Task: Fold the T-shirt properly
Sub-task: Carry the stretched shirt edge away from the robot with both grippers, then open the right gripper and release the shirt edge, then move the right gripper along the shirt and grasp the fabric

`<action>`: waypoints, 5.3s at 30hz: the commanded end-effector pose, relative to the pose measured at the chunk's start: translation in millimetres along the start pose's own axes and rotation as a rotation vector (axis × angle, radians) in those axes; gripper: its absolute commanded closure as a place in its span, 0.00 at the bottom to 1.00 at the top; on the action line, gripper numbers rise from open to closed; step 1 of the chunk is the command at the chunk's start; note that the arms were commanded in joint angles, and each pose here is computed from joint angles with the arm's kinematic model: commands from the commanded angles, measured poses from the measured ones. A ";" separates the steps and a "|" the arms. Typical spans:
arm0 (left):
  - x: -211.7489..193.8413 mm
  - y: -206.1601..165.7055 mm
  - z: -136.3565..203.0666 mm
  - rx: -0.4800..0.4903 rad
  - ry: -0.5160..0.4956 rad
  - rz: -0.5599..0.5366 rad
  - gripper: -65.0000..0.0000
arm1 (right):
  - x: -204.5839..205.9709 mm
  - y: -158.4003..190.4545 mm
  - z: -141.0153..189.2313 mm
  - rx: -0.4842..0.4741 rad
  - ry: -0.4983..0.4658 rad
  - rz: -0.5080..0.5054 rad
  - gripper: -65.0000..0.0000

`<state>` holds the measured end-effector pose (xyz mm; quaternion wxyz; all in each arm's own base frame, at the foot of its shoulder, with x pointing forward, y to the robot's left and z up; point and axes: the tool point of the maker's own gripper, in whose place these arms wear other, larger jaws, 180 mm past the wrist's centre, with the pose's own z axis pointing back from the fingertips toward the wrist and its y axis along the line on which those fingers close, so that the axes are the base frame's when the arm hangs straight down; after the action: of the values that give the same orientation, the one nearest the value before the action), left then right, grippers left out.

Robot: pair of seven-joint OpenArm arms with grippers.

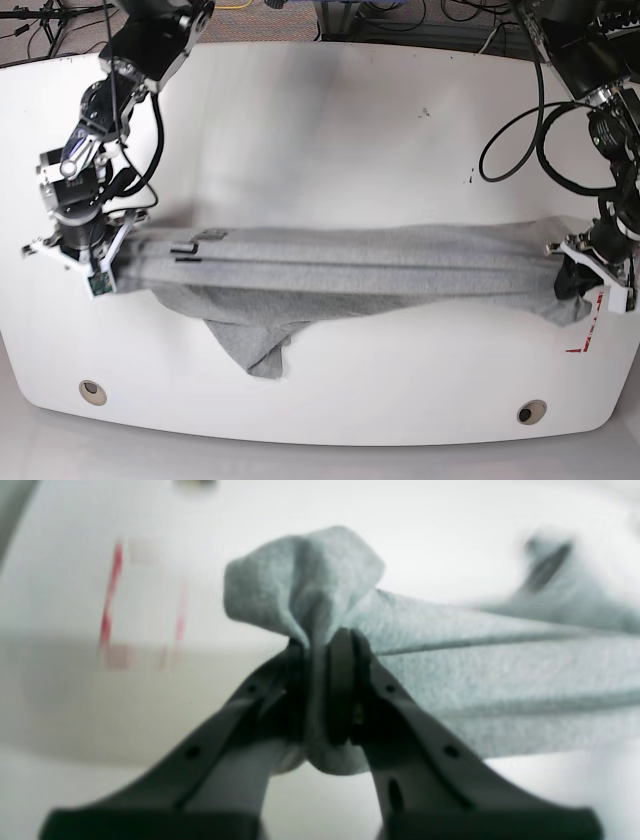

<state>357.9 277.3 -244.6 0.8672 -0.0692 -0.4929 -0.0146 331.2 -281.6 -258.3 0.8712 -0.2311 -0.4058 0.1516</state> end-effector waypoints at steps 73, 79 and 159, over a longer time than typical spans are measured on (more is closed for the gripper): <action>-139.3 38.7 54.8 0.065 0.425 -0.324 0.45 | -112.6 63.9 27.4 0.142 0.294 -0.083 0.18; -131.7 43.7 54.3 0.086 0.415 -0.316 0.45 | -122.0 68.6 31.2 0.154 0.314 -0.077 0.18; -114.4 33.8 40.6 0.082 0.422 -0.318 0.45 | -22.4 89.6 -114.2 0.430 0.061 -0.354 0.18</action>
<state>260.5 307.0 -338.0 0.9465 0.0382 -0.2880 -0.1404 385.5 -252.8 -389.7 0.9328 0.0143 -0.3523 0.0748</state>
